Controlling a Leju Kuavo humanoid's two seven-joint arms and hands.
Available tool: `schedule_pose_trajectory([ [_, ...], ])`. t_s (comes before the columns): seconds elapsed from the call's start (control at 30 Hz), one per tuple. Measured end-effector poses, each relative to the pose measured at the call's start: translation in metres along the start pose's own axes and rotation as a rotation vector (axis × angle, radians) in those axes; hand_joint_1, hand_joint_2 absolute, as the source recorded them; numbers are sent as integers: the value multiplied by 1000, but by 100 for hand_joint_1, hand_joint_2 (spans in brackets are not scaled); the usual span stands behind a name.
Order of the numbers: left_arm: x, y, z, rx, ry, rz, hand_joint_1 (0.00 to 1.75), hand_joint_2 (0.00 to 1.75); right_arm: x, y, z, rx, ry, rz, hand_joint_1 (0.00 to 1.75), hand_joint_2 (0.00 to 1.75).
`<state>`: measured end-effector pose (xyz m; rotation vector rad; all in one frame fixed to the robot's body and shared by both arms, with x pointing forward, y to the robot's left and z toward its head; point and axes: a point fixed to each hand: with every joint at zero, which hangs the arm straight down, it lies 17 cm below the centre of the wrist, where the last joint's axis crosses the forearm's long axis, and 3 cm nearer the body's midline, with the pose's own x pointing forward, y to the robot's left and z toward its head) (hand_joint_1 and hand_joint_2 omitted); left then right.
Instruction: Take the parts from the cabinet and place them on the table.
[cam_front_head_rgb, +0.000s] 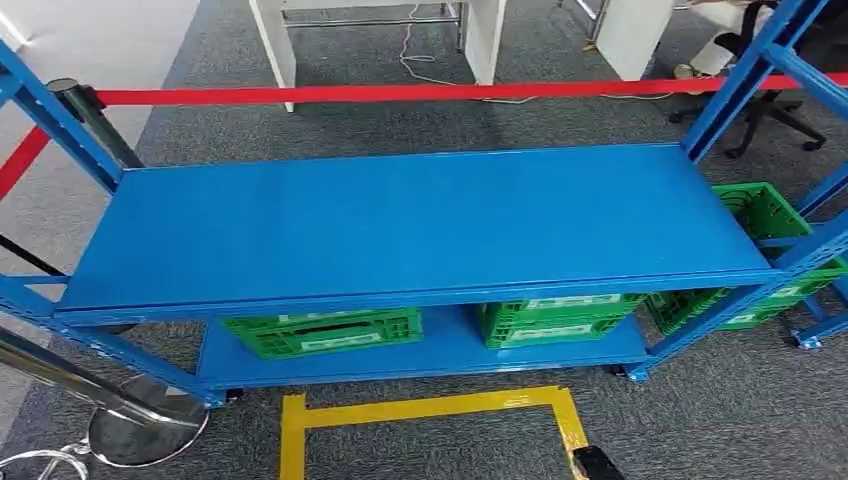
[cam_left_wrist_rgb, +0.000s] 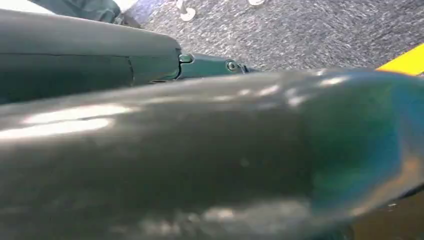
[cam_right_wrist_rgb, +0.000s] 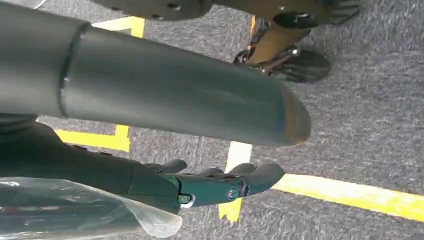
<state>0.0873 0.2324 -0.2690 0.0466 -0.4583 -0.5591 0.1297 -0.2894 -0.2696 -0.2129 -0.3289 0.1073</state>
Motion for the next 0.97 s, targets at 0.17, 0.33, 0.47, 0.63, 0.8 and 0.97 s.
schedule_pose_trajectory([
  [0.17, -1, 1, -1, 1, 5, -10, 0, 0, -2, -1, 0, -6, 8, -7, 0, 0],
  [0.33, -2, 3, -1, 11, 8, -22, 0, 0, -4, 1, 1, -21, 13, -18, 0, 0],
  [0.47, -2, 3, -1, 10, 9, -24, 0, 0, -4, 3, 1, -19, 15, -19, 0, 0],
  [0.63, -3, 2, -1, 9, 11, -30, 0, 0, -6, 3, 2, -18, 19, -21, 0, 0],
  [0.8, -3, 1, -1, 5, 10, -40, 0, 0, -7, 4, 2, -18, 21, -21, 0, 0],
  [0.97, -2, 1, -1, 3, 9, -42, 0, 0, -7, 3, 2, -19, 21, -21, 0, 0],
])
